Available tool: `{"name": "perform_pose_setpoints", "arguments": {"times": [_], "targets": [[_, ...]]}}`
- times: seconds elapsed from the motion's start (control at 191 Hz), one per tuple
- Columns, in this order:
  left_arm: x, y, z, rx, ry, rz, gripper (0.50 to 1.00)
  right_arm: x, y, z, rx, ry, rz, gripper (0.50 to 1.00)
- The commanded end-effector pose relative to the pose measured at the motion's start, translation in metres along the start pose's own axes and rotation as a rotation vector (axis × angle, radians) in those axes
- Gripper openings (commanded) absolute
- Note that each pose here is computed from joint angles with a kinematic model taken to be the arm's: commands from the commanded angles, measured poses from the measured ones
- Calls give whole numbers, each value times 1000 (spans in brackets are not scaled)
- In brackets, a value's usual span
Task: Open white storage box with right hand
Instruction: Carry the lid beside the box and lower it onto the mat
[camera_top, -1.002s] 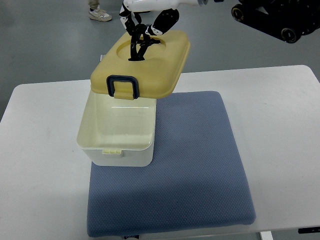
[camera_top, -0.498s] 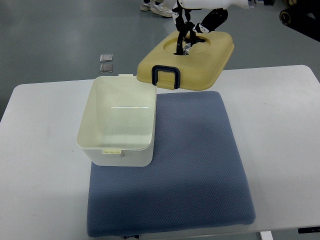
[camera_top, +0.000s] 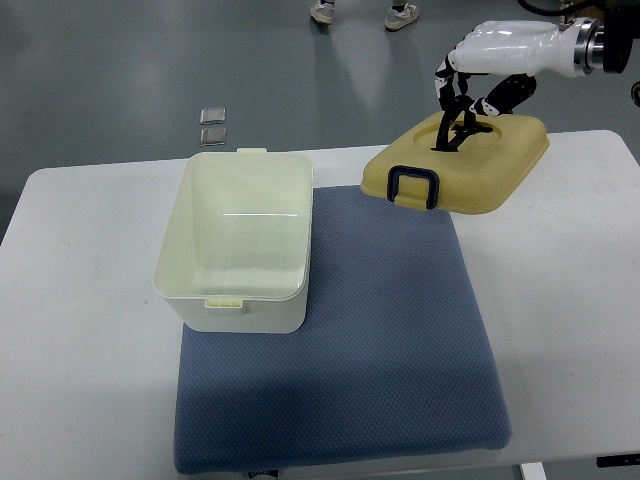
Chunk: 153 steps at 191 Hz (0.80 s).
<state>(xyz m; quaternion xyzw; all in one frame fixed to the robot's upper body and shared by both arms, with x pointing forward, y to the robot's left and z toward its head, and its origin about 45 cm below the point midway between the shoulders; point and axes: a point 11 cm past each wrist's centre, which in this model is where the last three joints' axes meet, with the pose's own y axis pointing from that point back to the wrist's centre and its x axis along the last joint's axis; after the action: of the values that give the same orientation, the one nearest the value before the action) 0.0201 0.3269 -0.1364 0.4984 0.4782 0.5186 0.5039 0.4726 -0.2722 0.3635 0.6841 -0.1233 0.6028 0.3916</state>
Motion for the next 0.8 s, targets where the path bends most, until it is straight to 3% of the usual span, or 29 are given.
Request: {"name": "perform_pose_setpoints", "arguments": {"times": [0.0, 0.341, 0.797], "targets": [[0, 0, 0, 0, 0, 0, 1000, -15, -1, 0, 3, -9, -6, 500], [-2, 0, 1, -2, -2, -4, 1000, -78, -9, -21, 73, 80, 2, 500], [-2, 0, 0, 0, -2, -4, 1000, -77, -22, -60, 189, 125, 132, 500]]}}
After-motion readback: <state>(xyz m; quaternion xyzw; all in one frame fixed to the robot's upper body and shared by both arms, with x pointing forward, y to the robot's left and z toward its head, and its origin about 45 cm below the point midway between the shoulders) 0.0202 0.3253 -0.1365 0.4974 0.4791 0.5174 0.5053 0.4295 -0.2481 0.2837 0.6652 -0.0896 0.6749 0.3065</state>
